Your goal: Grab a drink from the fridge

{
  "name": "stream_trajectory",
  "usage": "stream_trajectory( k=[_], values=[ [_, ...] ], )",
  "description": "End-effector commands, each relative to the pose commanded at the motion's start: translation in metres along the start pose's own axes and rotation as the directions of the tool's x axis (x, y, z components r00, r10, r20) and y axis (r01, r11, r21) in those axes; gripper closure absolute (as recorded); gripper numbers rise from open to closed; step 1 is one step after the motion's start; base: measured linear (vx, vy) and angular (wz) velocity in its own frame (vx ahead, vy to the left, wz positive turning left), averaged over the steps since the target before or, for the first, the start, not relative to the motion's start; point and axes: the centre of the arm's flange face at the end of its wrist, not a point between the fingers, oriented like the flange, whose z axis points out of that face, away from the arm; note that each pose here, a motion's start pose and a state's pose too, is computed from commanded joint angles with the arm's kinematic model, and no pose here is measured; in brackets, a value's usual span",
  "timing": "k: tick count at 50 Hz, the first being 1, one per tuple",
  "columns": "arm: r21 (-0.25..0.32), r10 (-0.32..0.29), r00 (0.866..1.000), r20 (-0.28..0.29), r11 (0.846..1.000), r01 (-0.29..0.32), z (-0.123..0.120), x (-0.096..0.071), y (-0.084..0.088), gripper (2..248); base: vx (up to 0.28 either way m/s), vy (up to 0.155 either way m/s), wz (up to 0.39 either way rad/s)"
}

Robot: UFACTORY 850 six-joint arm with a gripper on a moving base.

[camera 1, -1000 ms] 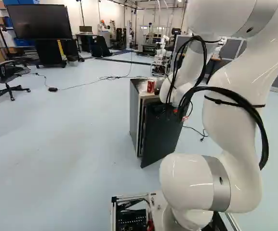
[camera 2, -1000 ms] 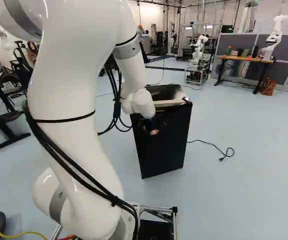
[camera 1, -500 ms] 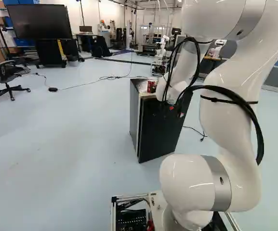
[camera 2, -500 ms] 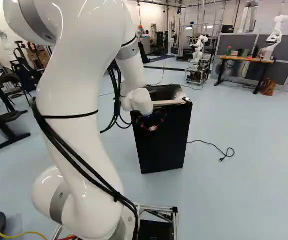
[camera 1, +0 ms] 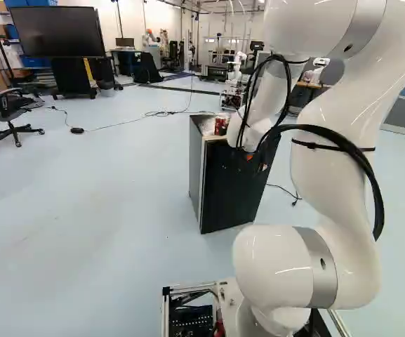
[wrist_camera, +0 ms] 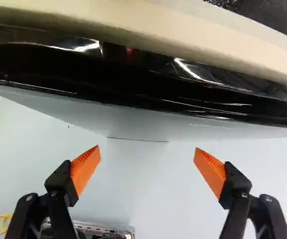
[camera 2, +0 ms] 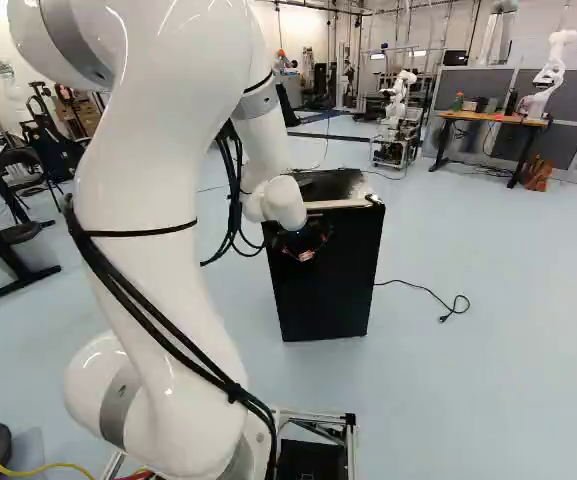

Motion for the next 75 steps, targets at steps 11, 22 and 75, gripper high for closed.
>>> stream_trajectory(
  k=[11, 22, 75],
  values=[
    [-0.001, 0.000, 1.000, -0.008, 1.000, 0.000, 0.000, 0.001, 0.000, 3, 0.000, 0.000, 0.000],
    [-0.003, -0.001, 1.000, -0.023, 1.000, 0.001, 0.001, 0.004, 0.001, 3, 0.000, 0.000, 0.000],
    [-0.013, -0.007, 0.996, -0.090, 1.000, 0.006, 0.011, 0.022, 0.005, 3, 0.000, 0.000, 0.000]
  ],
)
